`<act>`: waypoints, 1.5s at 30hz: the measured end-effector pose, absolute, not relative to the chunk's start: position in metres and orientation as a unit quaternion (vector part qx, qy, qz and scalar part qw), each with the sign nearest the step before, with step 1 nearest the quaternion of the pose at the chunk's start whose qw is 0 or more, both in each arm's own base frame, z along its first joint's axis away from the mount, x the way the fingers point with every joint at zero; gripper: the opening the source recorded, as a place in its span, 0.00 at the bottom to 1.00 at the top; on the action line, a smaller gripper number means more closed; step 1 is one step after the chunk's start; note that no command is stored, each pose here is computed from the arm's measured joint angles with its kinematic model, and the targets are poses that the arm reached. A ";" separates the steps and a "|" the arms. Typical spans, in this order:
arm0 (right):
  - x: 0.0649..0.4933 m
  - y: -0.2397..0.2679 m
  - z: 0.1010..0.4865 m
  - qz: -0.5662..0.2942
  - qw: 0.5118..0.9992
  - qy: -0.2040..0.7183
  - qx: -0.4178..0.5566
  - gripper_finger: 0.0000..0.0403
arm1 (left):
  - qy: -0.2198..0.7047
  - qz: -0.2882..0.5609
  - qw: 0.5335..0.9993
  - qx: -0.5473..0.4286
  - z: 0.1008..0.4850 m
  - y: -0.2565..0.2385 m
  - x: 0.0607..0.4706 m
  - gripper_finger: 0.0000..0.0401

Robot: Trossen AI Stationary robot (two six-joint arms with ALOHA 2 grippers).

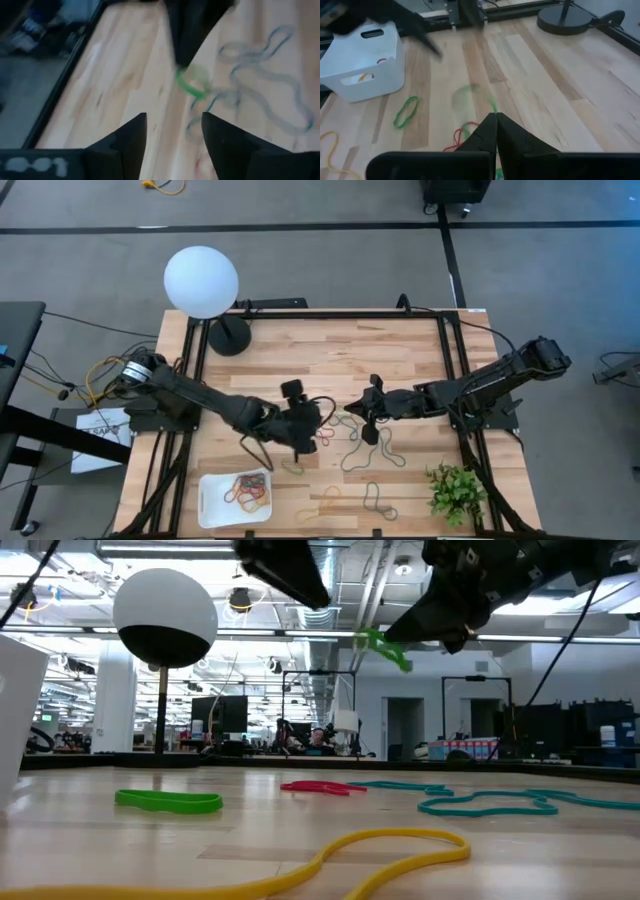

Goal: Pick and place items into bin
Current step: Put the green rubber band into the bin

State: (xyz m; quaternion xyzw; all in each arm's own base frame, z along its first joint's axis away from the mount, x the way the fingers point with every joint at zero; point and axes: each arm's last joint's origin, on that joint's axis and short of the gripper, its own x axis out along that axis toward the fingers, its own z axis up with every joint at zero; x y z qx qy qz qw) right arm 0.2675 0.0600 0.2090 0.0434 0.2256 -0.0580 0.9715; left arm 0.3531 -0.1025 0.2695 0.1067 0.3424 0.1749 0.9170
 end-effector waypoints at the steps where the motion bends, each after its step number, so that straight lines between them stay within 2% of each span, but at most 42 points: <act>1: 0.268 0.060 0.209 -0.058 0.971 0.226 0.043 0.00 | 0.332 0.161 0.924 0.104 0.268 -0.101 0.360 0.46; 6: 0.267 0.060 0.208 -0.057 0.971 0.229 0.041 0.00 | 0.307 0.141 0.936 0.098 0.253 -0.091 0.385 0.47; 17: 0.267 0.060 0.209 -0.057 0.971 0.228 0.042 0.00 | 0.334 0.147 0.926 0.096 0.226 -0.068 0.403 0.46; 20: 0.267 0.060 0.209 -0.057 0.971 0.229 0.042 0.00 | 0.343 0.144 0.923 0.100 0.222 -0.067 0.403 0.39; 27: 0.264 0.059 0.203 -0.066 0.962 0.261 0.051 0.03 | 0.344 0.125 0.924 0.113 0.224 -0.074 0.402 0.08; 29: 0.262 0.058 0.200 -0.069 0.958 0.274 0.048 0.06 | 0.347 0.121 0.922 0.120 0.224 -0.076 0.401 0.02; 37: 0.259 0.056 0.196 -0.079 0.949 0.299 0.056 0.19 | 0.404 0.103 0.899 0.136 0.220 -0.085 0.386 0.01; 45: 0.257 0.055 0.192 -0.082 0.942 0.321 0.049 0.20 | 0.528 0.027 0.848 0.033 0.261 -0.119 0.335 0.00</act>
